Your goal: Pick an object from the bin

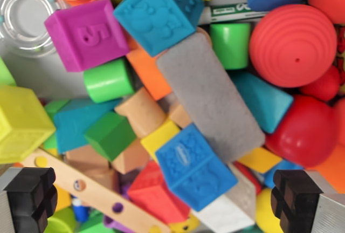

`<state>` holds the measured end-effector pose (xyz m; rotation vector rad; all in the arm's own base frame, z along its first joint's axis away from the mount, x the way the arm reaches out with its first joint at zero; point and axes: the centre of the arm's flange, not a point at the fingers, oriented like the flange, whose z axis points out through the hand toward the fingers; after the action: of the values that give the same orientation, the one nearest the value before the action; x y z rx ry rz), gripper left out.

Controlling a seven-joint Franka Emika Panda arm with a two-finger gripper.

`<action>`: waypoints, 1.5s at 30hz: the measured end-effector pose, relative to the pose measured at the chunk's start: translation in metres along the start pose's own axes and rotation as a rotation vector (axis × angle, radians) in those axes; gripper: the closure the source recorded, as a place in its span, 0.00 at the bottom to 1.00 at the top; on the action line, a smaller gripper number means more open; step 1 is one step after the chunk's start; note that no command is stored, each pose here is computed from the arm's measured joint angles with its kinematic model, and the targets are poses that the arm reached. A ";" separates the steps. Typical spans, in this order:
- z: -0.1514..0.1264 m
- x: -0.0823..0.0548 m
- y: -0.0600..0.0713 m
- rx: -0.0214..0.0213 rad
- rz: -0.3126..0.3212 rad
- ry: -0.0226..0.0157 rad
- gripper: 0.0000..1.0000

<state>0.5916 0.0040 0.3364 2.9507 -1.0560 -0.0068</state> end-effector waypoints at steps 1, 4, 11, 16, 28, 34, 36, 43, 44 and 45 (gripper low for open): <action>0.004 -0.001 -0.001 0.0004 -0.006 -0.0003 0.00; 0.014 -0.002 -0.006 0.0022 -0.023 -0.0008 0.00; 0.039 -0.007 -0.016 0.0044 -0.064 -0.0030 0.00; 0.058 -0.011 -0.023 0.0041 -0.094 -0.0044 0.00; 0.104 -0.021 -0.041 0.0055 -0.172 -0.0058 0.00; 0.127 -0.025 -0.049 0.0071 -0.204 -0.0077 0.00; 0.135 -0.026 -0.050 0.0079 -0.206 -0.0079 0.00; 0.164 -0.025 -0.050 0.0085 -0.207 -0.0075 0.00; 0.166 -0.026 -0.050 0.0102 -0.208 -0.0057 0.00; 0.169 -0.026 -0.051 0.0112 -0.209 -0.0049 0.00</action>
<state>0.6031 0.0590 0.1669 3.0571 -0.7453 -0.0093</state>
